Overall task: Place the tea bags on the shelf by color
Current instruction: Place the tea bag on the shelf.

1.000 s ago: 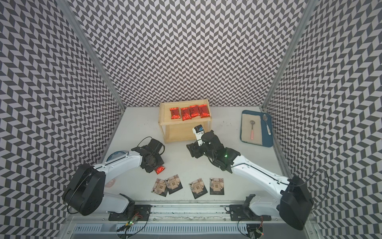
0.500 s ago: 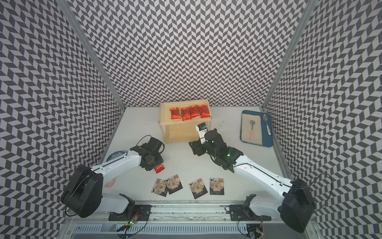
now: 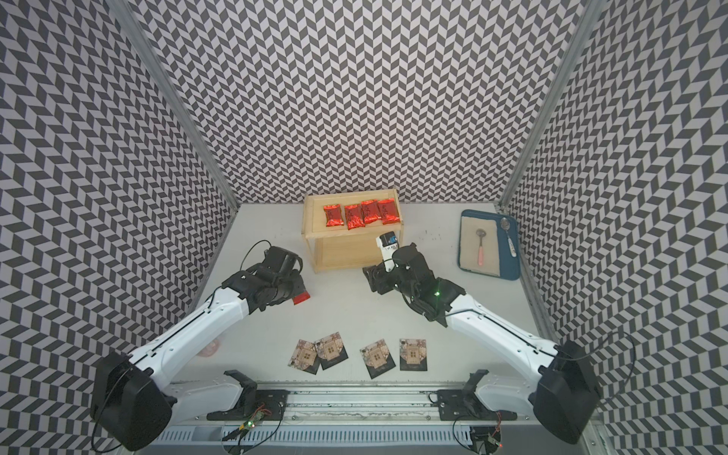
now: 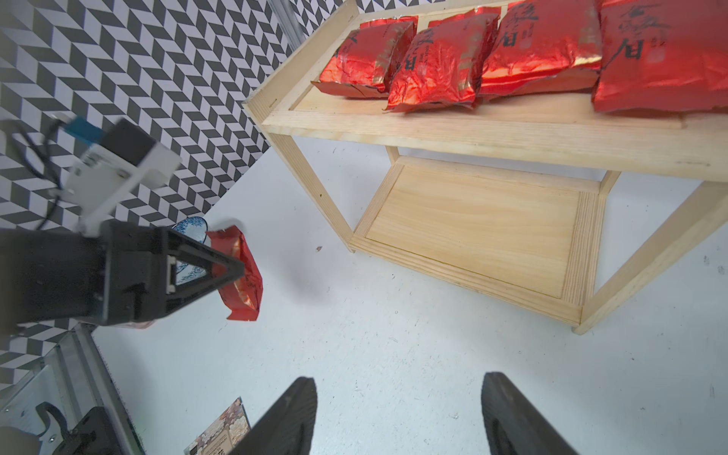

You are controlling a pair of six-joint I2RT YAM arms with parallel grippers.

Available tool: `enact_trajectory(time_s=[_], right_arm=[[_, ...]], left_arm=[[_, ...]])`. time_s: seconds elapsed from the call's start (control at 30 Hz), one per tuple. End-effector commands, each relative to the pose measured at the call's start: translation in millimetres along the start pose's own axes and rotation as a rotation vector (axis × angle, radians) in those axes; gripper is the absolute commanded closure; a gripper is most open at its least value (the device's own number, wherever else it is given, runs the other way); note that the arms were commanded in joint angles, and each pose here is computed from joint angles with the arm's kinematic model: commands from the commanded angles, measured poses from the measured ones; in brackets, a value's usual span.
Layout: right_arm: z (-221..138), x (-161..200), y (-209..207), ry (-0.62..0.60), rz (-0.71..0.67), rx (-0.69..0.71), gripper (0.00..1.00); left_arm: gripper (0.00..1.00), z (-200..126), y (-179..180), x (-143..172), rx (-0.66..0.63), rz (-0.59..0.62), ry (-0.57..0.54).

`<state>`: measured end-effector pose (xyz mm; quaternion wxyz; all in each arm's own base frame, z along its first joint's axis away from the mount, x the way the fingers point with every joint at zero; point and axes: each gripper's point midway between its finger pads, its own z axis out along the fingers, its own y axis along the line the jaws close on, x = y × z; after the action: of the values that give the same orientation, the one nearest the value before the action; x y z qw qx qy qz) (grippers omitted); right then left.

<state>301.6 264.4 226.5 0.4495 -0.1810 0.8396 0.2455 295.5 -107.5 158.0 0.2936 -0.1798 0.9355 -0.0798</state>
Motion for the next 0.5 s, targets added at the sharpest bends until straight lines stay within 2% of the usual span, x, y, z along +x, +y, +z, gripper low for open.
enact_trajectory(time_s=[0.0,0.07,0.3,0.47], right_arm=[[-9.6,-23.4,0.0,-0.091,0.006,-0.002,0.30],[-11.1,-24.5,-1.5,-0.096,0.008,0.002,0.30],[-13.3,-25.3,-6.7,-0.101,0.020,0.016,0.30],[-13.1,-22.9,-8.9,-0.101,0.031,0.013,0.30]], left_arm=[[0.58,-29.3,-16.4,-31.9,0.036,0.113,-0.094],[0.61,-41.6,-29.9,-49.9,0.064,0.150,-0.134],[0.61,-71.8,-58.0,-103.7,0.048,0.229,-0.236],[0.60,-88.6,-86.9,-135.7,0.114,0.240,-0.320]])
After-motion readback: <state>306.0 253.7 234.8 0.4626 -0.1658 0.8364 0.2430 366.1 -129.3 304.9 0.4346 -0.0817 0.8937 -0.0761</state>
